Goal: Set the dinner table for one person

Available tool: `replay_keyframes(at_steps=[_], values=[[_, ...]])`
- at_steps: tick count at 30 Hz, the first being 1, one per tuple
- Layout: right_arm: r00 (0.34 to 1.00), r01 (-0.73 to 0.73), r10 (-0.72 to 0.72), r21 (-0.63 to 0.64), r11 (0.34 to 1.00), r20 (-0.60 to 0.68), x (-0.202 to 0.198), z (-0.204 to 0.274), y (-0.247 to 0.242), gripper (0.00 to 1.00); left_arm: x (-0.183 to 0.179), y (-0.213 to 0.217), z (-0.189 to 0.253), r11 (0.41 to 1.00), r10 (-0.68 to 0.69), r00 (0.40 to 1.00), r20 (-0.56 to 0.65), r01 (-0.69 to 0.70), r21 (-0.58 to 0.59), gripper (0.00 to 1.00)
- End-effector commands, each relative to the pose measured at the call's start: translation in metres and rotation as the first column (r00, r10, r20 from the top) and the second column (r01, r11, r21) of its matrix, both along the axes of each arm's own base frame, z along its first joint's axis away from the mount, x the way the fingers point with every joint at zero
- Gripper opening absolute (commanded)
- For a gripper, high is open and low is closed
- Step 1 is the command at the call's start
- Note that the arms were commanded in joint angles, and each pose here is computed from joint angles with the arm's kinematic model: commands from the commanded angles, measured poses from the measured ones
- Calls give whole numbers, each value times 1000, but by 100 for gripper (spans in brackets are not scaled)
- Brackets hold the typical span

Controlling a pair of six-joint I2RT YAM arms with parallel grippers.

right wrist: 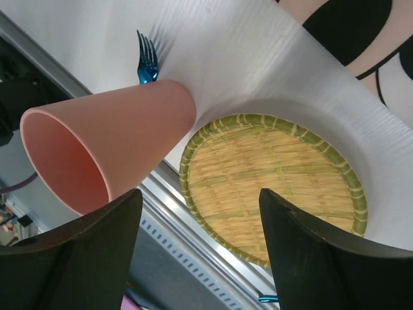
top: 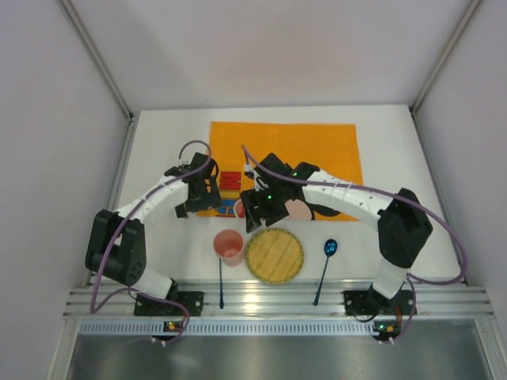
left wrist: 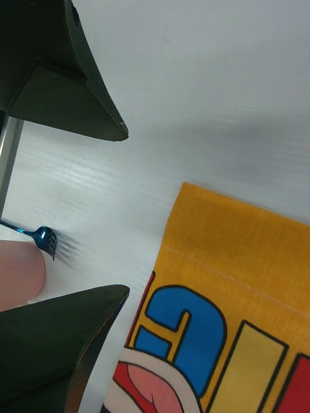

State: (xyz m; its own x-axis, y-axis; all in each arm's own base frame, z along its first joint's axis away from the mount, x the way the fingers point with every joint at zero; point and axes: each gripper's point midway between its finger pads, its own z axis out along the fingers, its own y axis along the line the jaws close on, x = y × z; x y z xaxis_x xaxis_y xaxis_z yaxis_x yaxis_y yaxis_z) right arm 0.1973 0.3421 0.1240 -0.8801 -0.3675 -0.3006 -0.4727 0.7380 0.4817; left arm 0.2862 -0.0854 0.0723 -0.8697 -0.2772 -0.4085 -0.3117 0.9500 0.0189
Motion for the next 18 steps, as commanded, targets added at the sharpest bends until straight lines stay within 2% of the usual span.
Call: replay_keyframes(at_steps=[1, 6, 11, 18], values=[[995, -65, 64, 2, 998, 76, -1, 25, 20, 73, 3, 3, -9, 998, 38, 999, 18, -37, -41, 98], [991, -109, 109, -9, 994, 82, -11, 25, 33, 72, -1, 12, -16, 994, 66, 998, 0, -66, -86, 98], [991, -97, 98, -8, 995, 91, -11, 28, 35, 72, -4, 23, -16, 995, 71, 997, -4, -71, -77, 98], [981, -168, 170, -24, 985, 94, -28, 22, 56, 72, -7, 28, -16, 995, 71, 997, -7, -72, -76, 97]])
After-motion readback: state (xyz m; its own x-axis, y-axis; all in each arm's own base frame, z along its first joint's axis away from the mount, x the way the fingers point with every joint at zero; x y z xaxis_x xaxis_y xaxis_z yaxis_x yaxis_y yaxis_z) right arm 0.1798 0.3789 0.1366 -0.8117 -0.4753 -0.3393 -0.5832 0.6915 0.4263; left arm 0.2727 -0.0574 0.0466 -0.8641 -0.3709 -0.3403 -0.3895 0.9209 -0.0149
